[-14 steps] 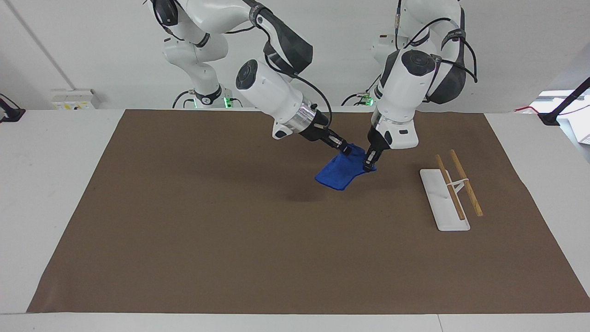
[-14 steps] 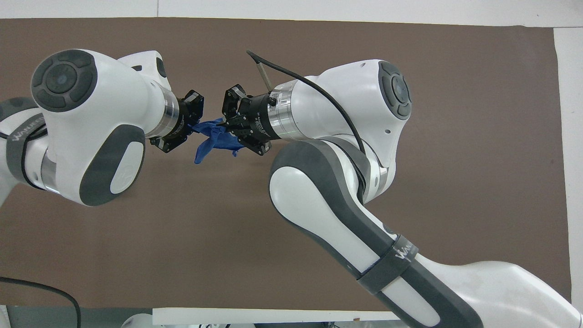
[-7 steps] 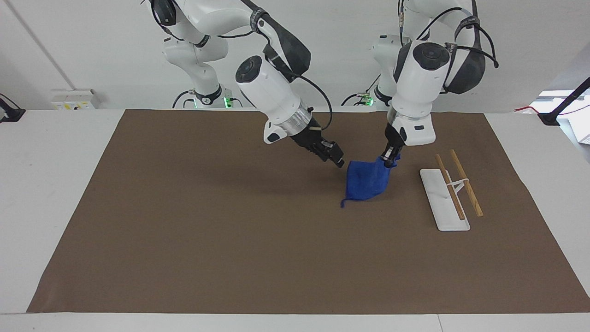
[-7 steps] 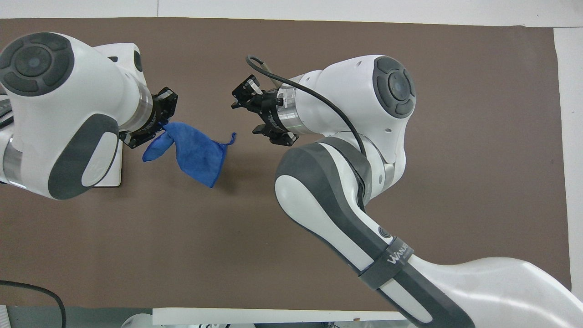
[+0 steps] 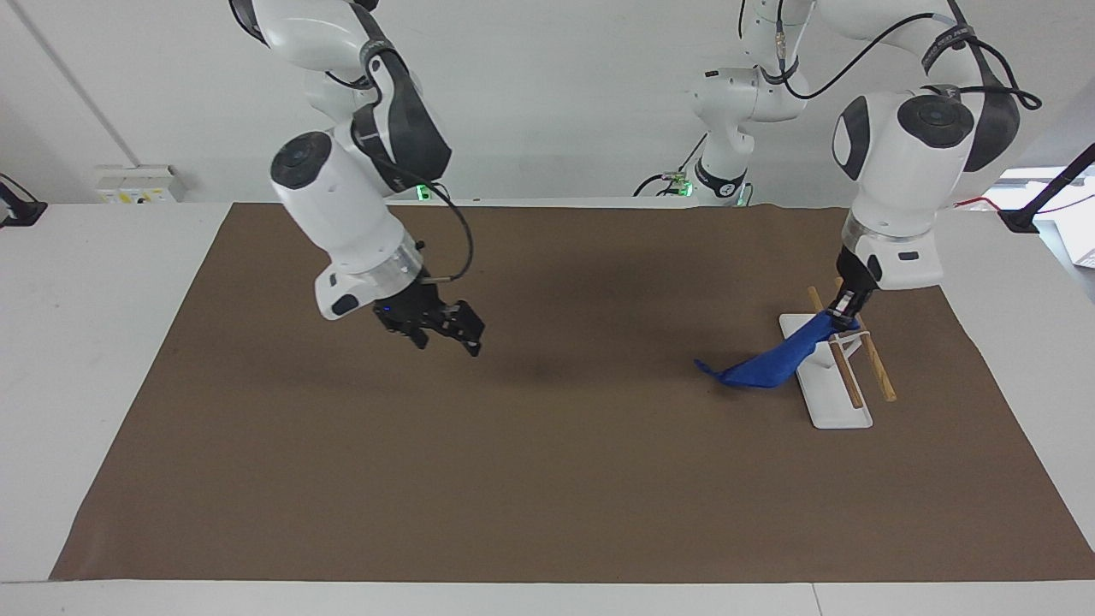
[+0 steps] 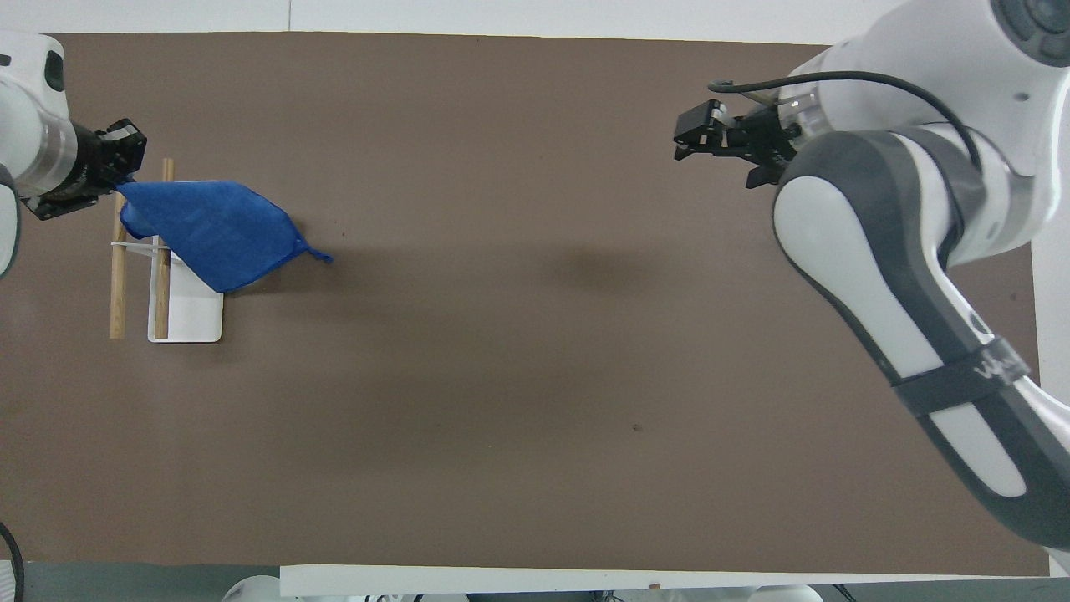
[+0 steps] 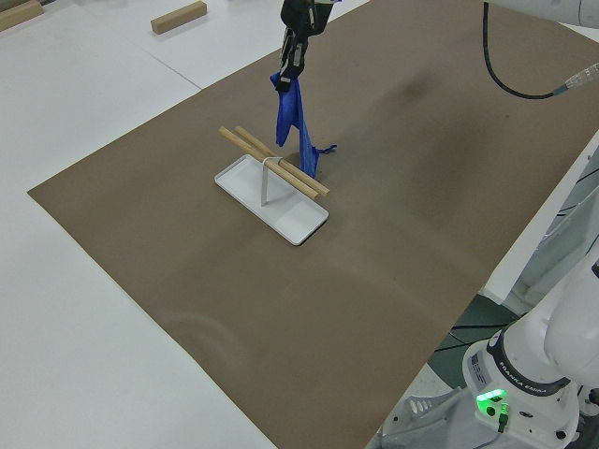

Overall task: Right arm passes towel to left arm to hang
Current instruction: 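Drape the towel over the wooden rack with the left gripper while the right gripper retreats, then open the left gripper and withdraw it from the hung towel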

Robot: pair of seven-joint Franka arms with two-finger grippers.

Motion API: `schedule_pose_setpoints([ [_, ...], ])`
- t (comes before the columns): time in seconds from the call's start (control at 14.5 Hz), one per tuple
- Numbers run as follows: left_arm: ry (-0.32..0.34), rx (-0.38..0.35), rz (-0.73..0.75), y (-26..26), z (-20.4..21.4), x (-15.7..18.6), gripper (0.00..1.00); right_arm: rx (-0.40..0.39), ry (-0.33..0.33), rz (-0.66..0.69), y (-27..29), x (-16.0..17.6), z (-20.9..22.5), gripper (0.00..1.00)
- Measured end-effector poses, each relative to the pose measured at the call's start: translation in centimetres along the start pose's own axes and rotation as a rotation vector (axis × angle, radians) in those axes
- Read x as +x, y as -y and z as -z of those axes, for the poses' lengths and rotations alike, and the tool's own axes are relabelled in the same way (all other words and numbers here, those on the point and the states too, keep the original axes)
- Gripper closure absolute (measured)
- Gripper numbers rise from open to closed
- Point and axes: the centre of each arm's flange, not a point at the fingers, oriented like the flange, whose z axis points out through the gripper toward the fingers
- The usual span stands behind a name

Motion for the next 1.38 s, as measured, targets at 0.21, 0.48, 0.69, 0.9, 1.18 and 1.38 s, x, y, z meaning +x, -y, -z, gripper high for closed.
schedule_pose_setpoints([
  [0.21, -0.066, 0.059, -0.070, 2.7, -0.6, 2.6, 0.98, -0.231, -0.005, 0.110, -4.6, -0.6, 3.8, 0.00],
  [0.48, -0.114, 0.129, -0.135, 4.3, -1.2, 4.0, 0.98, -0.319, 0.016, 0.068, -10.3, -1.7, 11.5, 0.00],
  [0.69, -0.128, 0.162, -0.167, 6.2, -1.6, 5.5, 0.98, -0.341, 0.029, 0.062, -12.9, -3.1, 15.3, 0.00],
  [0.9, -0.151, 0.158, -0.179, 8.0, -1.9, 7.0, 0.98, -0.347, 0.049, 0.066, -12.6, -3.6, 15.3, 0.00],
  [1.18, -0.119, 0.169, -0.197, 8.7, -4.6, 6.0, 0.81, -0.346, 0.053, 0.047, -13.6, -3.4, 15.3, 0.00],
  [1.38, -0.057, 0.147, -0.157, 10.1, -6.3, 5.2, 0.49, -0.317, 0.061, 0.050, -13.3, -3.5, 15.2, 0.00],
])
